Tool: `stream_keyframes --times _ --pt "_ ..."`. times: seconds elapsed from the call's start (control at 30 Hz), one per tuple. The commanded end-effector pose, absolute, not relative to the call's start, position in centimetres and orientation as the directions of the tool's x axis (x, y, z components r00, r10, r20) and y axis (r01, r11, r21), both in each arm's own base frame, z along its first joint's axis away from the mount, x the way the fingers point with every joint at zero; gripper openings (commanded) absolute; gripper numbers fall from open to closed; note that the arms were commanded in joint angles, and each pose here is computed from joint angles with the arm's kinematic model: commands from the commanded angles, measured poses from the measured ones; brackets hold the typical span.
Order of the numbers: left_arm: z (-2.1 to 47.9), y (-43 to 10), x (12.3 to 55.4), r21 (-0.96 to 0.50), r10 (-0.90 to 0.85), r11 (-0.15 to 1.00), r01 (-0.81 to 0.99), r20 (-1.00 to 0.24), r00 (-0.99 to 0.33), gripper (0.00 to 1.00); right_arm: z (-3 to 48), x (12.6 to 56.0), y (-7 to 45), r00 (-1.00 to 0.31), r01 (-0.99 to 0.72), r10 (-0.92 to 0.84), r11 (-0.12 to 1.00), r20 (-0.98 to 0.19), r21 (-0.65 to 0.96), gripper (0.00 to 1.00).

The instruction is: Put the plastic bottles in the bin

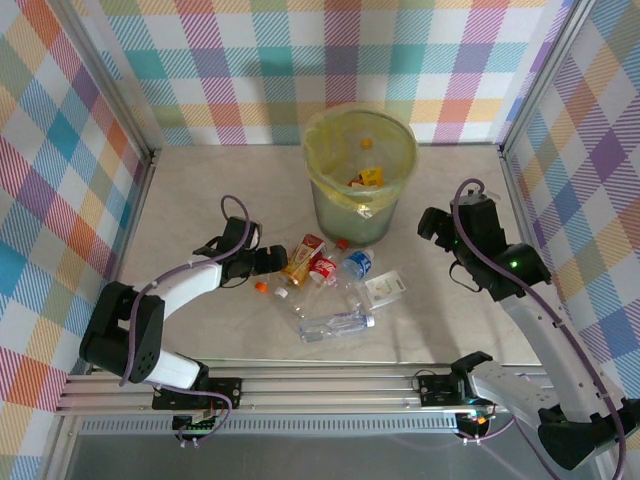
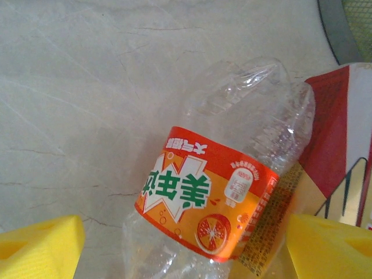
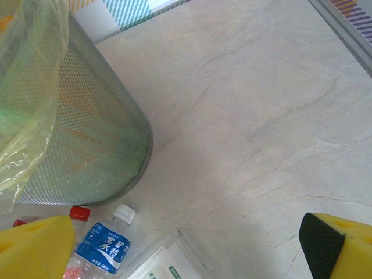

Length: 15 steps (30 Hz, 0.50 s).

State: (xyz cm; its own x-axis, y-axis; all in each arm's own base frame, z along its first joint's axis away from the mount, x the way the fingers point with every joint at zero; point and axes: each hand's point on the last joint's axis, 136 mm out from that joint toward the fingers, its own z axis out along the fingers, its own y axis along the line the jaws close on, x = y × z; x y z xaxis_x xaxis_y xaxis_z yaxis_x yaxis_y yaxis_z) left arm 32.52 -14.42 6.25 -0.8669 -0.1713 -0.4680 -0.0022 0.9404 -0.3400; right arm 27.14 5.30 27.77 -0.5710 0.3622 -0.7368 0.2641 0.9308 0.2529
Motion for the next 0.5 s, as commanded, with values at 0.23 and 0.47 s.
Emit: stream_keyframes --times 0.23,0.47 --pt "5.7 -14.5 34.7 -0.334 -0.234 0.940 -0.068 -0.487 -0.841 0.90 27.7 27.9 5.5 -0.556 0.275 0.374 0.926 -0.742 0.260 1.00" --pt "4.6 -13.6 35.2 -0.320 -0.295 0.936 -0.149 -0.476 -0.828 0.91 27.4 28.2 5.7 -0.566 0.271 0.364 0.930 -0.740 0.250 1.00"
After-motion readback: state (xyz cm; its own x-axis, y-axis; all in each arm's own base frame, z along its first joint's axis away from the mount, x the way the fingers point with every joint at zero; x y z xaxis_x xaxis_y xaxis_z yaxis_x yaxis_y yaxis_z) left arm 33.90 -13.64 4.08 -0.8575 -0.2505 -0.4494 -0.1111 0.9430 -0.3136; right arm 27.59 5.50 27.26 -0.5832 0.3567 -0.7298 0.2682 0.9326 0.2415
